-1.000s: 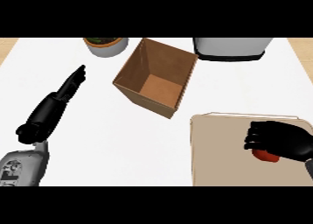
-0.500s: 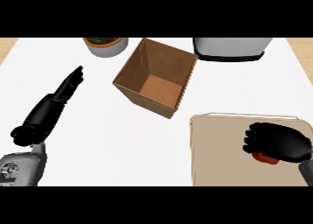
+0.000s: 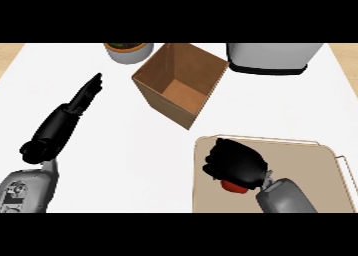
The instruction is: Pick the bell pepper from the tray and place it in the cardboard box
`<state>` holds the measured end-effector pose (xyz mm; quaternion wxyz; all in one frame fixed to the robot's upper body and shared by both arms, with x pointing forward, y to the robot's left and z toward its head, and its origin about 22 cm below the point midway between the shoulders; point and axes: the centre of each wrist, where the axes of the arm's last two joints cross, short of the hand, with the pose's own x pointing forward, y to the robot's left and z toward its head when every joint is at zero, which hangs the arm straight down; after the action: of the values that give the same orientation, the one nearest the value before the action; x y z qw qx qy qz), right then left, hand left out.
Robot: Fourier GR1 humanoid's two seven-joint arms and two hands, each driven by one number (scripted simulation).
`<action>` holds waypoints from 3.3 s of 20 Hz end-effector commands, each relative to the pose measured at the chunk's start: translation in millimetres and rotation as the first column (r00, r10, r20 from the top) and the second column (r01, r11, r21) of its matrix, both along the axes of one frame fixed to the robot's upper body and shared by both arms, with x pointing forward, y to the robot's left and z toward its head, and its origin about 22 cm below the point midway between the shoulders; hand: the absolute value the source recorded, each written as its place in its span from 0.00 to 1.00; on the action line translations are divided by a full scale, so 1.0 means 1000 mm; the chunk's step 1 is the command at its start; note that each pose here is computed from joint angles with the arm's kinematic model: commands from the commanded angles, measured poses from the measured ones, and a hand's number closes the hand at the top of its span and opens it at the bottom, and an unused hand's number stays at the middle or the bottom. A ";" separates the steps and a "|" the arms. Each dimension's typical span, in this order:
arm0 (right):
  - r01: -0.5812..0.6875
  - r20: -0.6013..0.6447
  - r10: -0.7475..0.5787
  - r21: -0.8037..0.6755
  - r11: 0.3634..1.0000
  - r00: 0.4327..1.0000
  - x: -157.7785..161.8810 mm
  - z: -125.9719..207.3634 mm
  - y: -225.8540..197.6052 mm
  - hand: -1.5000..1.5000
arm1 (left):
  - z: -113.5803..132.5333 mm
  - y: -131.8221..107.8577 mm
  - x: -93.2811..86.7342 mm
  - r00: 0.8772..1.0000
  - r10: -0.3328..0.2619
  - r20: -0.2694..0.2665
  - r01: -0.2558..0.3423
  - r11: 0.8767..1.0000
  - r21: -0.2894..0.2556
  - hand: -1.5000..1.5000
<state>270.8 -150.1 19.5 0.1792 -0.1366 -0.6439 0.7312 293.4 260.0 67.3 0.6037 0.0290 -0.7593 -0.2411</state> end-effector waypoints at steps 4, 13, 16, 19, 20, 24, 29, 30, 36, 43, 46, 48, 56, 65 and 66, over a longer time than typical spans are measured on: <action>0.087 0.084 -0.105 0.192 0.978 0.991 -0.022 0.048 0.096 1.00 | 0.003 -0.012 0.008 0.999 -0.050 0.005 0.050 0.999 -0.007 0.50; 0.433 -0.035 -0.482 0.498 0.751 0.875 -0.035 0.105 0.117 1.00 | 0.000 -0.018 0.010 0.999 -0.048 -0.004 0.048 0.999 -0.008 0.50; 0.548 -0.105 -0.601 0.557 0.624 0.792 -0.027 0.116 0.126 1.00 | 0.004 -0.012 0.009 0.999 -0.038 -0.001 0.038 0.999 0.007 0.50; 0.610 -0.132 -0.675 0.578 0.543 0.726 -0.008 0.142 0.142 1.00 | 0.004 -0.015 0.008 0.999 -0.037 0.000 0.037 0.999 0.013 0.50; 0.627 -0.135 -0.704 0.590 0.509 0.698 -0.005 0.154 0.147 1.00 | 0.007 -0.012 0.012 0.999 -0.051 -0.003 0.051 0.999 0.015 0.50; 0.671 -0.182 -0.735 0.589 0.451 0.654 0.027 0.198 0.166 1.00 | 0.008 -0.011 0.019 1.000 -0.025 -0.011 0.025 1.000 -0.005 0.50; 0.720 -0.092 -0.786 0.478 0.503 0.611 0.066 0.189 0.182 1.00 | 0.006 0.000 0.016 1.000 -0.006 0.004 0.006 1.000 -0.009 0.50; 0.744 -0.119 -0.786 0.433 0.509 0.607 0.088 0.183 0.166 1.00 | 0.003 0.001 0.007 1.000 -0.007 0.007 0.007 1.000 0.002 0.50; 0.814 -0.225 -0.783 0.159 0.558 0.580 0.127 0.181 0.138 1.00 | -0.005 -0.001 0.012 1.000 0.018 -0.009 -0.018 1.000 -0.018 0.50; 0.813 -0.236 -0.799 -0.060 0.580 0.553 0.155 0.148 0.109 1.00 | 0.008 0.007 0.013 1.000 0.008 0.001 -0.008 1.000 -0.010 0.50; 0.743 -0.311 -0.735 -0.118 0.659 0.602 0.160 0.139 0.105 0.00 | -0.005 -0.002 0.011 1.000 0.024 0.007 -0.024 1.000 -0.011 0.50; 0.704 -0.342 -0.688 -0.098 0.704 0.640 0.158 0.137 0.098 0.00 | 0.006 0.019 0.002 1.000 0.030 -0.008 -0.030 1.000 0.008 0.50; 0.705 -0.615 -0.372 0.481 0.522 0.695 0.158 0.157 0.089 0.00 | -0.005 0.008 -0.004 1.000 0.030 0.002 -0.030 1.000 -0.009 0.50; 0.837 -0.824 -0.151 0.538 0.097 0.547 0.177 0.141 0.039 0.00 | 0.003 -0.010 0.007 1.000 0.005 0.002 -0.005 1.000 0.016 0.50; 0.837 -0.823 -0.156 0.544 0.063 0.546 0.177 0.129 0.031 0.00 | 0.004 -0.006 0.000 1.000 0.019 0.000 -0.019 1.000 -0.003 0.50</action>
<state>442.2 -101.0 164.1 0.6483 -0.0214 -0.7442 0.1594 293.6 260.4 67.3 0.6055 0.0347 -0.7591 -0.2366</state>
